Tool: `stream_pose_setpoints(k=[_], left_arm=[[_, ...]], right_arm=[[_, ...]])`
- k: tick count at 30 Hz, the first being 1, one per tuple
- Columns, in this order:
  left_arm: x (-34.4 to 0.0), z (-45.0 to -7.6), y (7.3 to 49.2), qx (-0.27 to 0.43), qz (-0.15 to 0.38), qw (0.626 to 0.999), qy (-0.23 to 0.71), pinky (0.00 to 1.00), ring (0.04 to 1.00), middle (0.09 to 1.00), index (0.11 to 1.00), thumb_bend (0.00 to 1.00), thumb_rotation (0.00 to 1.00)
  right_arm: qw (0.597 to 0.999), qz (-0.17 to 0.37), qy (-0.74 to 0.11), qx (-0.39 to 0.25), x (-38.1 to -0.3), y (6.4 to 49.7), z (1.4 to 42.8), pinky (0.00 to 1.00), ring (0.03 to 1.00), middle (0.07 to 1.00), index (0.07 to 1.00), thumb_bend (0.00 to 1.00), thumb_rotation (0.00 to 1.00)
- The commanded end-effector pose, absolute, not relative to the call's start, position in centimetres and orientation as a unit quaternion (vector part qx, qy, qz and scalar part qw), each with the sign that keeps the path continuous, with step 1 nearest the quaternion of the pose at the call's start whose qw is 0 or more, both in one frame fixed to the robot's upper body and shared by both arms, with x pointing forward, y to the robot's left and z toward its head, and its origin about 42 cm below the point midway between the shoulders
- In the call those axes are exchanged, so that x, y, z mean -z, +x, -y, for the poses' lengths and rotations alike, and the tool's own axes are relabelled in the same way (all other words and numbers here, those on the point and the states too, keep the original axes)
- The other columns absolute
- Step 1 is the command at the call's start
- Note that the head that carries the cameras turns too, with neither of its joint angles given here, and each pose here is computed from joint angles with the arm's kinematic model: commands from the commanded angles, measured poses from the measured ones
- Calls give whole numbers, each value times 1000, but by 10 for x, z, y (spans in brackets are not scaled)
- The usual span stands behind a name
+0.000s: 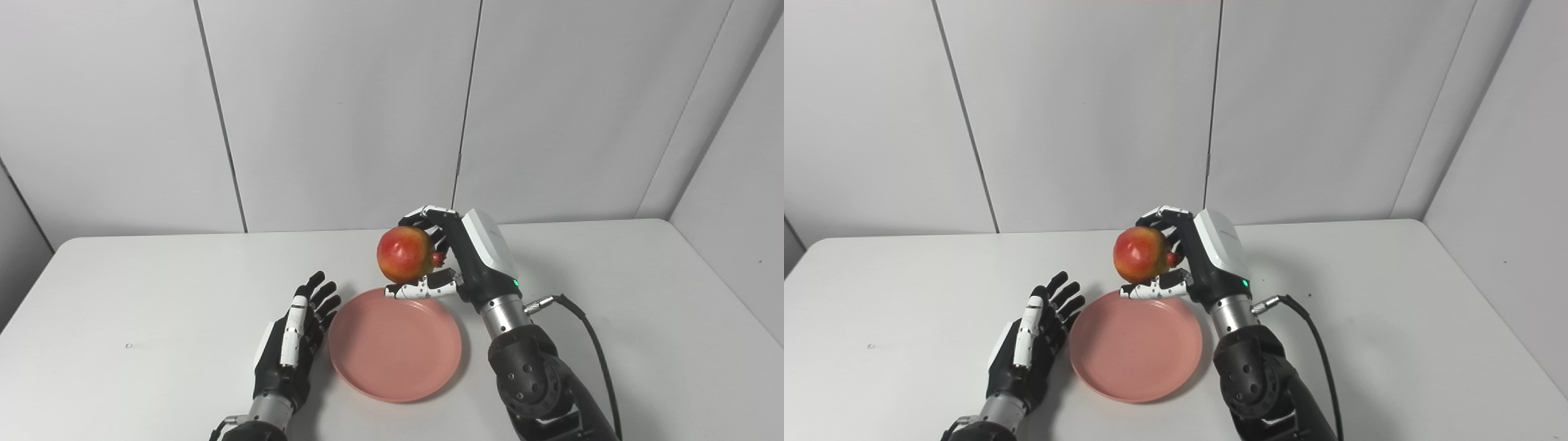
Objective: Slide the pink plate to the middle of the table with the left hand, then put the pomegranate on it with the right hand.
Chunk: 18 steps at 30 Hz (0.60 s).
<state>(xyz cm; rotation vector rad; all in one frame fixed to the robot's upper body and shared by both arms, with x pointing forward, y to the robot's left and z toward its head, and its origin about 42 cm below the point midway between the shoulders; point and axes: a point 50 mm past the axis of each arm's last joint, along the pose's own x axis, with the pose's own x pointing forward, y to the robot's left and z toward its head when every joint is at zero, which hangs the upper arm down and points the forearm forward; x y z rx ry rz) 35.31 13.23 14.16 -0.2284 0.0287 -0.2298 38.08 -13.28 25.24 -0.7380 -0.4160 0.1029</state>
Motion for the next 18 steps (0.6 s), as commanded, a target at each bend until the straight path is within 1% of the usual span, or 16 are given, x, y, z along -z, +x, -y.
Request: stream_pose_setpoints(k=[1, 8, 18], left_arm=[[-146, -123, 354, 119, -8, 986, -115, 924, 902, 916, 906, 439, 1000], [-147, -116, 355, 115, -4, 985, -127, 927, 902, 915, 902, 445, 1000], [-150, -114, 356, 108, -4, 986, -126, 920, 896, 902, 883, 438, 1000]], right_arm=[[902, 248, -349, -58, -264, 379, 122, 333, 396, 447, 522, 526, 0], [906, 234, -342, -81, -244, 375, 109, 334, 398, 448, 521, 526, 0], [911, 205, -348, -83, -225, 374, 109, 336, 408, 451, 518, 527, 0]])
